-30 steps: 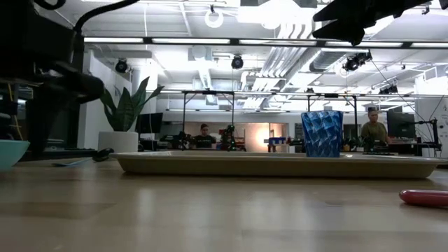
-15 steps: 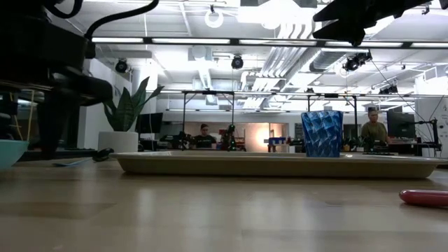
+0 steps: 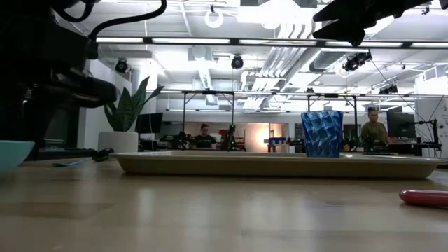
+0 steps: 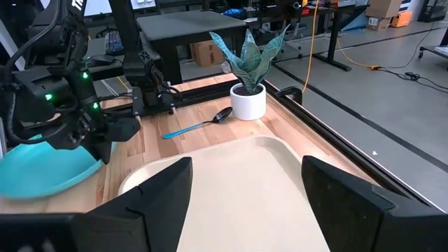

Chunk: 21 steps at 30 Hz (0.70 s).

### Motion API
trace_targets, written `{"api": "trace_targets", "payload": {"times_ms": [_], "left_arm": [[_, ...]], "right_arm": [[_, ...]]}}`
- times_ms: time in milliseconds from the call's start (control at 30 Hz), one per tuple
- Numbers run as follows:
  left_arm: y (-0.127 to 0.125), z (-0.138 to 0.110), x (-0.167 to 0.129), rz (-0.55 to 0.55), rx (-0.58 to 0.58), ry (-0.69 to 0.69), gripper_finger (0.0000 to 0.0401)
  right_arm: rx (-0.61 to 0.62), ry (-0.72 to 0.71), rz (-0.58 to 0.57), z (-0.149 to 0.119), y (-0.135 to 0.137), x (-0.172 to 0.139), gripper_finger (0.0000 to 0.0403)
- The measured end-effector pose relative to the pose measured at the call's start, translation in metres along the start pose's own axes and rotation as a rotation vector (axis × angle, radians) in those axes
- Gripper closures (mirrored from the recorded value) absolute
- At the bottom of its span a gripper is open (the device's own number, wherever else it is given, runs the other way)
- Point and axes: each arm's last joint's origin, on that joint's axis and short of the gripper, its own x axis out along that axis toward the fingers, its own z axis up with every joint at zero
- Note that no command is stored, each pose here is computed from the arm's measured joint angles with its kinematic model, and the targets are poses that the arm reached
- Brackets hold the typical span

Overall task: Pick and place plate/cup/fork/spoon on tray
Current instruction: Put the light blue plate to the center of the light brown serving tray

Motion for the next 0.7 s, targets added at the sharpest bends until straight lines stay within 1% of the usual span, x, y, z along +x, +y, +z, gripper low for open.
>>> {"api": "trace_targets", "payload": {"times_ms": [133, 233, 400, 500, 567, 700], "left_arm": [[0.003, -0.001, -0.007, -0.026, -0.035, -0.019, 0.0392], [0.004, -0.001, -0.021, -0.027, -0.048, -0.036, 0.0399], [0.004, 0.005, -0.068, -0.027, -0.101, -0.128, 0.0401], [0.005, 0.01, -0.103, -0.006, -0.147, -0.247, 0.0401], [0.007, 0.012, -0.126, 0.042, -0.171, -0.336, 0.0401], [0.022, 0.019, -0.163, 0.224, -0.248, -0.473, 0.0401]], "right_arm": [[0.0, 0.0, 0.0, 0.0, 0.0, 0.0, 0.0142], [0.0, 0.0, 0.0, 0.0, 0.0, 0.0, 0.0142], [-0.001, 0.002, 0.0, 0.0, 0.0, 0.0, 0.0142], [-0.004, 0.011, -0.001, -0.001, 0.0, 0.0, 0.0142], [-0.004, 0.015, 0.005, -0.001, 0.0, 0.0, 0.0142], [-0.002, 0.018, 0.005, -0.002, 0.0, 0.0, 0.0142]]}}
